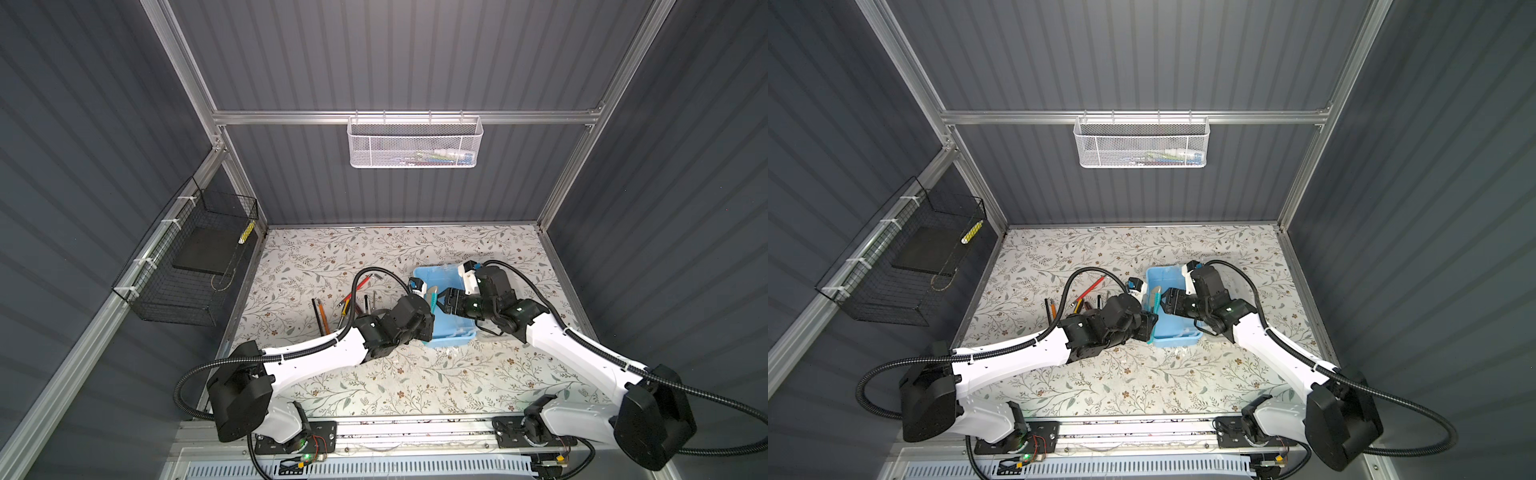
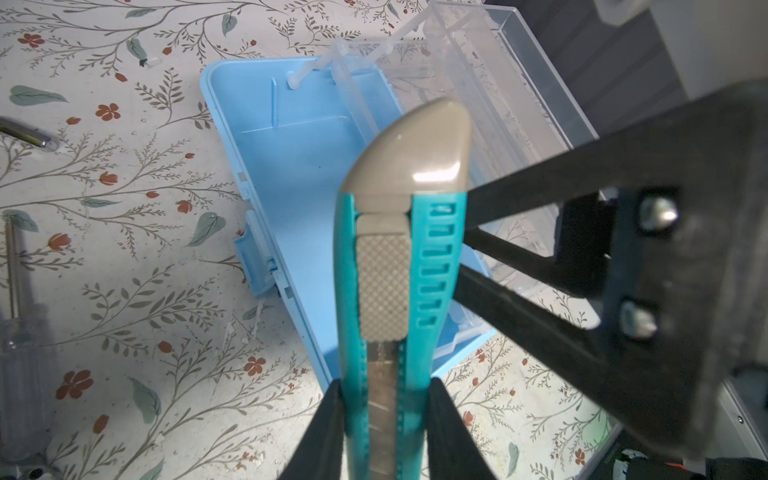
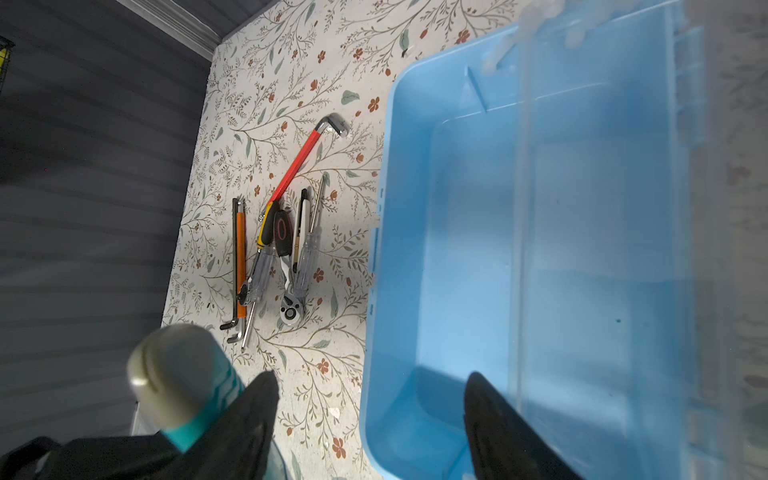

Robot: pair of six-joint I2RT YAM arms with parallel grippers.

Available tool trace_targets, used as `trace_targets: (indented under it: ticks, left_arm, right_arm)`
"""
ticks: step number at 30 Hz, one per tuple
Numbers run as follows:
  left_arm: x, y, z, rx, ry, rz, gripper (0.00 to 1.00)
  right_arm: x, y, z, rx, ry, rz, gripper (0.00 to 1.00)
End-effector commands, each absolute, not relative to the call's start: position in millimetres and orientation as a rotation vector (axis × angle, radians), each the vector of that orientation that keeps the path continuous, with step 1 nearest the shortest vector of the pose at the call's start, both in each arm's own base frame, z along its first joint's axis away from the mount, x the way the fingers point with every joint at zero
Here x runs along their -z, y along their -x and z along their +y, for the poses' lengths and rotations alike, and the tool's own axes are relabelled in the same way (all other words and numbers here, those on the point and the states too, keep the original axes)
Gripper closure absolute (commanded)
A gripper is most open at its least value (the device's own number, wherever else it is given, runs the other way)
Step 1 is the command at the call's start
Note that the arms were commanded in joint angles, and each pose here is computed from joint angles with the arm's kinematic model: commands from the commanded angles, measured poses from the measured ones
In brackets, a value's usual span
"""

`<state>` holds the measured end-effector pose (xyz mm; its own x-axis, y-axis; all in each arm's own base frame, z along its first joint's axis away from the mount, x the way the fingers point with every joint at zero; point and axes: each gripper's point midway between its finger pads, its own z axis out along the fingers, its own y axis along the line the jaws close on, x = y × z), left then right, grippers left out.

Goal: Pack the tool kit
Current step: 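Carry the knife toward the right gripper while the right gripper moves to meet it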

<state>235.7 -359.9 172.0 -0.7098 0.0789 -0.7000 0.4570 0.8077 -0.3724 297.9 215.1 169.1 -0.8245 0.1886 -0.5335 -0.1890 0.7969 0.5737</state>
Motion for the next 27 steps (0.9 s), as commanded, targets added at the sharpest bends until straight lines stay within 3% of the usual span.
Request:
trace_targets:
  ticks: [1,14,27]
  left_arm:
    - [-185.5,-235.7,-367.4,0.733,-0.420,2.259,0.80]
    - [-183.3,-231.3,-392.7,0.811,-0.497,2.304,0.79]
    - [-185.1,-239.2,-383.2,0.860,-0.441,2.313,0.79]
  right_arm:
    - [-197.2,-298.2,217.6,-0.854,0.045,2.329,0.28]
    - [-219.6,-289.1,224.8,-0.973,0.098,2.271,0.33]
    - [-225.1,-282.5,211.7,-0.911,0.095,2.255,0.38]
